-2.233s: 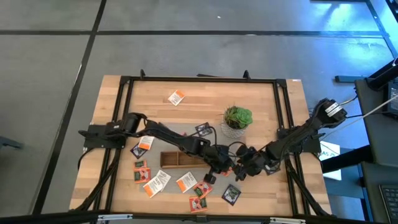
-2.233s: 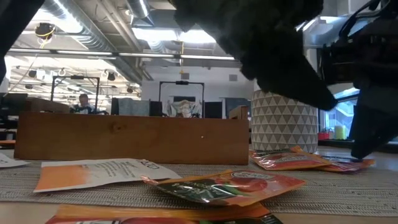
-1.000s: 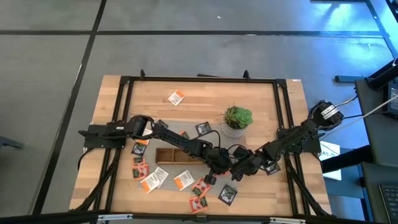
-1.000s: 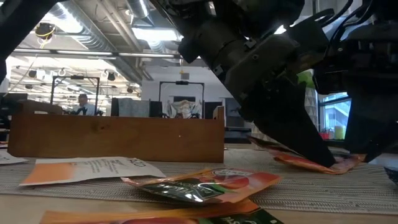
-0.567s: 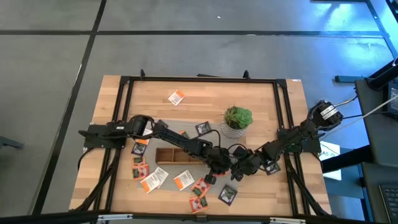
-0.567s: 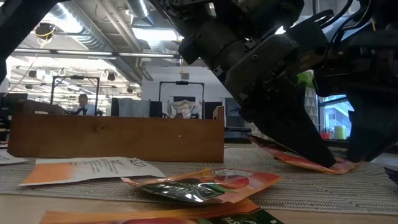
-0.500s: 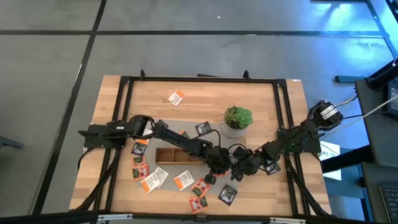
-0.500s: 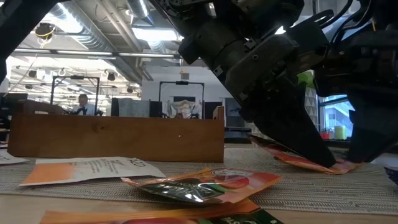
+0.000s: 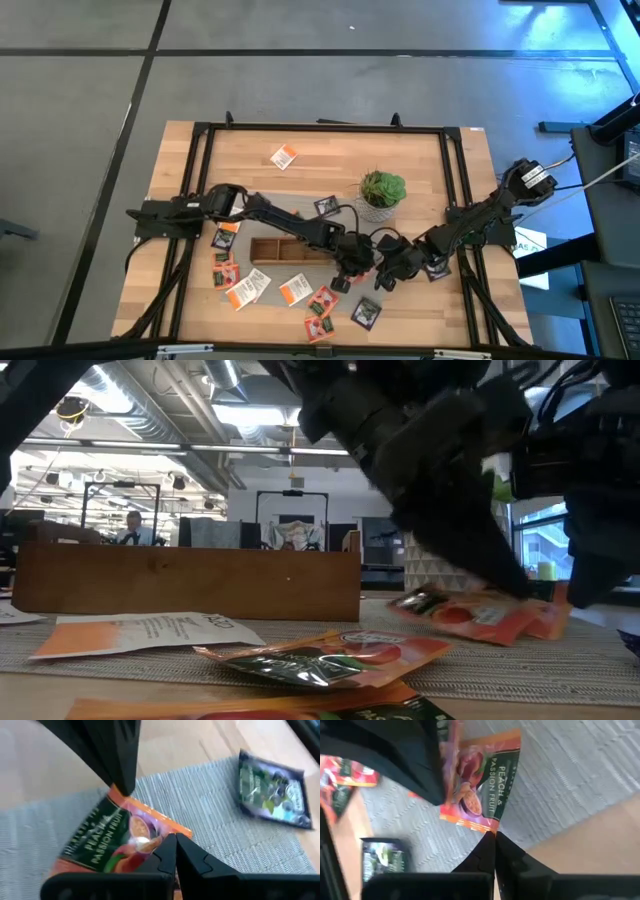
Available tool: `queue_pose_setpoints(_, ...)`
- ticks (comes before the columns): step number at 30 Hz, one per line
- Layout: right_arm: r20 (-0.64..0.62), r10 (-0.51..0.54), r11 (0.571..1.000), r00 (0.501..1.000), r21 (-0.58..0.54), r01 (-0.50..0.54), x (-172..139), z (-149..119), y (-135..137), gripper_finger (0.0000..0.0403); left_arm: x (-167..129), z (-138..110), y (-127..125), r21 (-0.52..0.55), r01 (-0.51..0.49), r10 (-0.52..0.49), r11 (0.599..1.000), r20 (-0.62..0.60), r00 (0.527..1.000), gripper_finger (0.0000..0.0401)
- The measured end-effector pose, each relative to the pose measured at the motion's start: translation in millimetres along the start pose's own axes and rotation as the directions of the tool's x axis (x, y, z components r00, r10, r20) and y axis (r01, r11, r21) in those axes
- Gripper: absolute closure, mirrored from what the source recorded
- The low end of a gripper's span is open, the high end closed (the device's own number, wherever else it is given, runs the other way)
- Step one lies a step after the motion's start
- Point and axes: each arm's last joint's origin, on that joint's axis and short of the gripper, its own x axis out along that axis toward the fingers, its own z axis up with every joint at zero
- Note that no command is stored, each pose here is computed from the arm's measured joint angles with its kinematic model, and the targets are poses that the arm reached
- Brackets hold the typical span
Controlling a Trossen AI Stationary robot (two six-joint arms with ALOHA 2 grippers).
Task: Pick & Place Tea
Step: Put the orange tea bag into the right section of the wooden organizer
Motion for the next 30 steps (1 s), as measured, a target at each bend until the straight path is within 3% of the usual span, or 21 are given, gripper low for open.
queue_pose_setpoints(8, 0.008, -0.053, 0.998, 0.999, -0.044, 0.053, 0, -1, -4, 0.0400, -12, 6, 6, 0.007, -0.002, 0.002, 1.000, 0.007, 1.000, 0.0393)
queue_pose_setpoints(13, 0.025, -0.022, 0.997, 0.999, -0.079, 0.024, -8, 2, -2, 0.0400, -65, 20, 14, 0.009, -0.022, 0.022, 1.000, -0.026, 0.999, 0.0393)
queue_pose_setpoints(18, 0.082, 0.016, 0.992, 0.996, -0.125, -0.006, -24, 9, 4, 0.0401, -119, 30, 15, 0.008, -0.050, 0.050, 0.999, 0.066, 0.997, 0.0398)
queue_pose_setpoints(24, 0.149, 0.016, 0.965, 0.989, -0.260, 0.024, -45, 23, 21, 0.0401, -153, 9, 6, -0.016, -0.070, 0.072, 0.997, 0.195, 0.978, 0.0394)
queue_pose_setpoints(30, 0.177, 0.032, 0.912, 0.984, -0.407, 0.044, -58, 38, 38, 0.0401, -175, -30, -5, -0.096, -0.087, 0.116, 0.992, 0.357, 0.927, 0.0396)
